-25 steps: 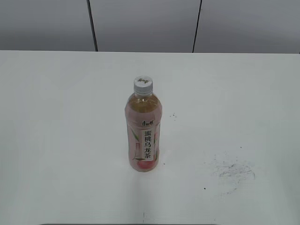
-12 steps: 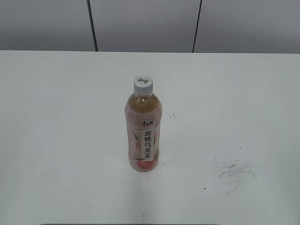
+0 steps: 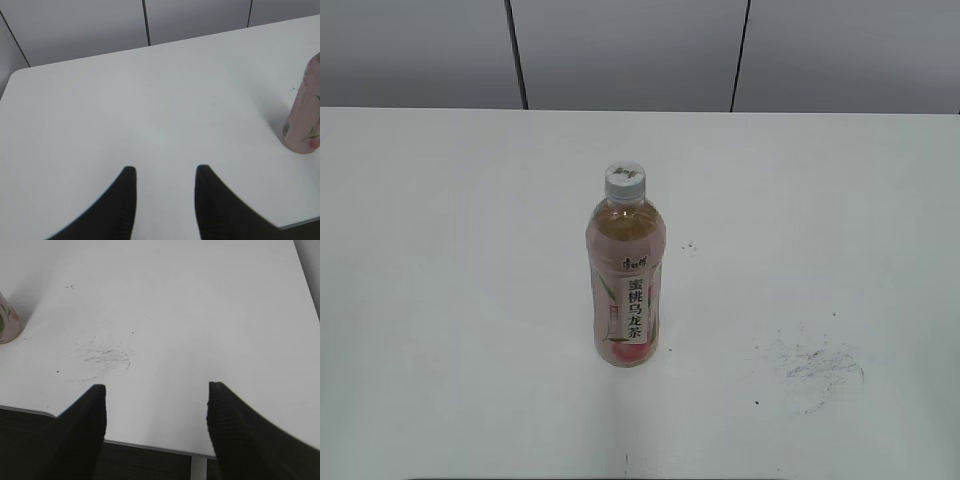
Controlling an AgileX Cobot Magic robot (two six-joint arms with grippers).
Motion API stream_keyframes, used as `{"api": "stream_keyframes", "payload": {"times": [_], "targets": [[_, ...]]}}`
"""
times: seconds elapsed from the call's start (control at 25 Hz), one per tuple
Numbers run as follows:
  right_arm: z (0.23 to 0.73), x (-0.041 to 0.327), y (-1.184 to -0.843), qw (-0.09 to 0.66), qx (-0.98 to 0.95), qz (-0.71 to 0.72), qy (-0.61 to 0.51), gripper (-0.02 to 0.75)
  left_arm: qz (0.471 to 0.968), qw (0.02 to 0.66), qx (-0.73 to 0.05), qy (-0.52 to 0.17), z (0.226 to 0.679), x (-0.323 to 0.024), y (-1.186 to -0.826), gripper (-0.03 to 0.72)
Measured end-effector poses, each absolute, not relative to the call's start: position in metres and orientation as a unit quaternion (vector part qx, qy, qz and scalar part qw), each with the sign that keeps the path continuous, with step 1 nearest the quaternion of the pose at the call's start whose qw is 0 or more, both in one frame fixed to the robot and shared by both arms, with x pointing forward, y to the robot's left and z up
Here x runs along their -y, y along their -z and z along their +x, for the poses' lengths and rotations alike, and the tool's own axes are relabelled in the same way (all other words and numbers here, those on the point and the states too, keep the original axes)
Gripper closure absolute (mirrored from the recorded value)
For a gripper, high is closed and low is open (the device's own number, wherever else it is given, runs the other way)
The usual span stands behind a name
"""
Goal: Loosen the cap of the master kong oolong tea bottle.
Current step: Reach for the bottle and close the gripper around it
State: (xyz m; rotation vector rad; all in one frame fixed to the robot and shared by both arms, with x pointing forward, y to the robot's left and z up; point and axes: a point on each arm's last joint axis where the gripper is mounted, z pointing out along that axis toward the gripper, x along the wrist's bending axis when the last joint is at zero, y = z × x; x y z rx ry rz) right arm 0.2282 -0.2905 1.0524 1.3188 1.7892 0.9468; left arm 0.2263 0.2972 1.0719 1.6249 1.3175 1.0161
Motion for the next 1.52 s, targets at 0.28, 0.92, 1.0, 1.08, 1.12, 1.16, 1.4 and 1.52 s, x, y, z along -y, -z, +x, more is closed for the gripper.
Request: {"api": "stream_keyframes", "payload": {"times": [0.28, 0.92, 1.0, 1.08, 1.12, 1.16, 1.4, 1.52], "targets": [[0.228, 0.290, -1.052, 0.355, -0.692, 0.510, -0.366, 0.257, 0.635, 0.415, -0.511, -0.404, 0.242, -0.296, -1.085, 0.447], [0.228, 0.290, -1.052, 0.355, -0.692, 0.510, -0.366, 0.257, 0.588, 0.460, -0.538, -0.391, 0.429, -0.278, -1.080, 0.407], [0.228, 0.290, -1.052, 0.355, -0.692, 0.511, -0.367, 0.257, 0.588, 0.451, -0.545, -0.394, 0.452, -0.277, -1.065, 0.326], [0.228, 0.290, -1.052, 0.355, -0.692, 0.511, -0.367, 0.257, 0.584, 0.446, -0.546, -0.403, 0.471, -0.277, -1.052, 0.219], [0.228, 0.290, -1.052, 0.355, -0.692, 0.511, -0.367, 0.257, 0.579, 0.447, -0.546, -0.409, 0.480, -0.277, -1.046, 0.164], [0.228, 0.290, -1.052, 0.355, -0.692, 0.511, -0.367, 0.257, 0.573, 0.450, -0.544, -0.416, 0.486, -0.277, -1.042, 0.124], [0.229, 0.290, -1.052, 0.353, -0.693, 0.512, -0.365, 0.257, 0.562, 0.438, -0.572, -0.406, 0.520, -0.276, -0.997, 0.094], [0.229, 0.290, -1.052, 0.352, -0.693, 0.512, -0.365, 0.257, 0.556, 0.437, -0.590, -0.389, 0.527, -0.275, -0.980, 0.109]]}}
